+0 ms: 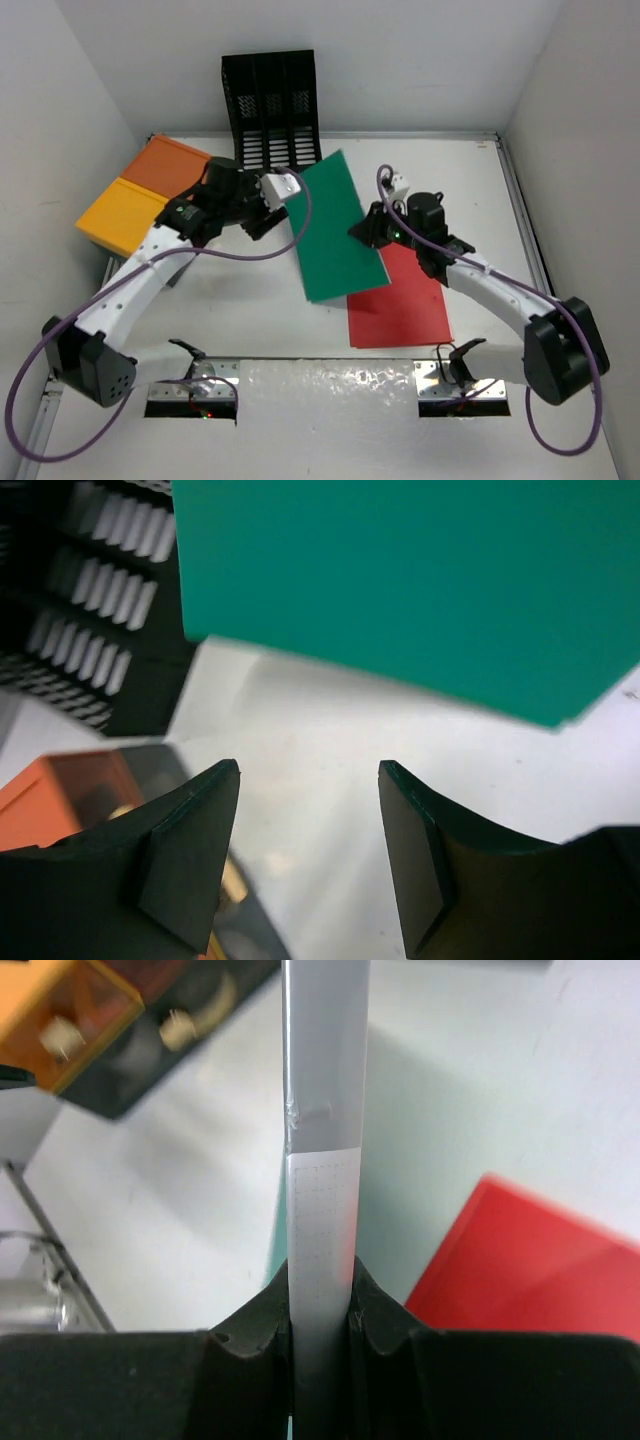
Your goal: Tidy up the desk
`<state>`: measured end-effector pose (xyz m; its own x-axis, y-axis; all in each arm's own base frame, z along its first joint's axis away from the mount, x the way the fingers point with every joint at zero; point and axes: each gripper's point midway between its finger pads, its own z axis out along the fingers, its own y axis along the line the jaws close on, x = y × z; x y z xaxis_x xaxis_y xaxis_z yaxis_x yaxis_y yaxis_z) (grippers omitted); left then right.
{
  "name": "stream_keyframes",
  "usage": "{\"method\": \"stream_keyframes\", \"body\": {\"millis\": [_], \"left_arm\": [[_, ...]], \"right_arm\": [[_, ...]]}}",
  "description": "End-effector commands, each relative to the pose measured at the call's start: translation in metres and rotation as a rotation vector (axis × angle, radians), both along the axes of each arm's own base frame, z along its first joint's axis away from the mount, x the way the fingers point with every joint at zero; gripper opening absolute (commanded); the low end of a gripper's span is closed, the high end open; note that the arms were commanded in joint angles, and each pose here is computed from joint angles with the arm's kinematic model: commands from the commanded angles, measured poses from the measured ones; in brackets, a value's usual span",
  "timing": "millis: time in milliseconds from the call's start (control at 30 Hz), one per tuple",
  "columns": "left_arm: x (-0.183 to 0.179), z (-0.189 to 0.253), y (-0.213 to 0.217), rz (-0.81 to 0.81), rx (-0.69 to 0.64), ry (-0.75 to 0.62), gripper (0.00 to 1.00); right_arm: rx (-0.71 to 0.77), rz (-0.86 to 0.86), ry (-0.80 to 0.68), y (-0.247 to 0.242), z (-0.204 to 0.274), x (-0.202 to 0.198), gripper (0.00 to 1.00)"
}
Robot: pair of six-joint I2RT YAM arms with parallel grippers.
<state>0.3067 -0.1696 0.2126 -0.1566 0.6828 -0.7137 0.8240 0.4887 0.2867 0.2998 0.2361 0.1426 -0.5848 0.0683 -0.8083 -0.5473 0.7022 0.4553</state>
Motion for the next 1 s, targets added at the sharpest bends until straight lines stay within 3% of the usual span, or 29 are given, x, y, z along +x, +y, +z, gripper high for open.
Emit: {"method": "stream_keyframes", "body": {"millis": [0, 267, 600, 833, 967], "left_arm": [[-0.001, 0.009, 0.034, 0.146, 0.012, 0.008, 0.56], [0.02, 0.069, 0.104, 0.473, -0.196, -0.089, 0.57], [0.033, 0.069, 0.165, 0.702, -0.277, -0.136, 0.57], [0.032, 0.064, 0.184, 0.742, -0.284, -0.122, 0.57], [0.033, 0.061, 0.192, 0.756, -0.281, -0.117, 0.57]], "right_arm": [[-0.004, -0.067, -0.226, -0.008, 0.08, 0.023, 0.0], [-0.014, -0.21, -0.432, -0.025, 0.177, 0.053, 0.0], [0.177, -0.38, -0.757, -0.021, 0.302, 0.1, 0.0], [0.116, -0.491, -0.977, 0.023, 0.327, 0.148, 0.0], [0.074, -0.566, -1.012, 0.043, 0.315, 0.191, 0.0]]}}
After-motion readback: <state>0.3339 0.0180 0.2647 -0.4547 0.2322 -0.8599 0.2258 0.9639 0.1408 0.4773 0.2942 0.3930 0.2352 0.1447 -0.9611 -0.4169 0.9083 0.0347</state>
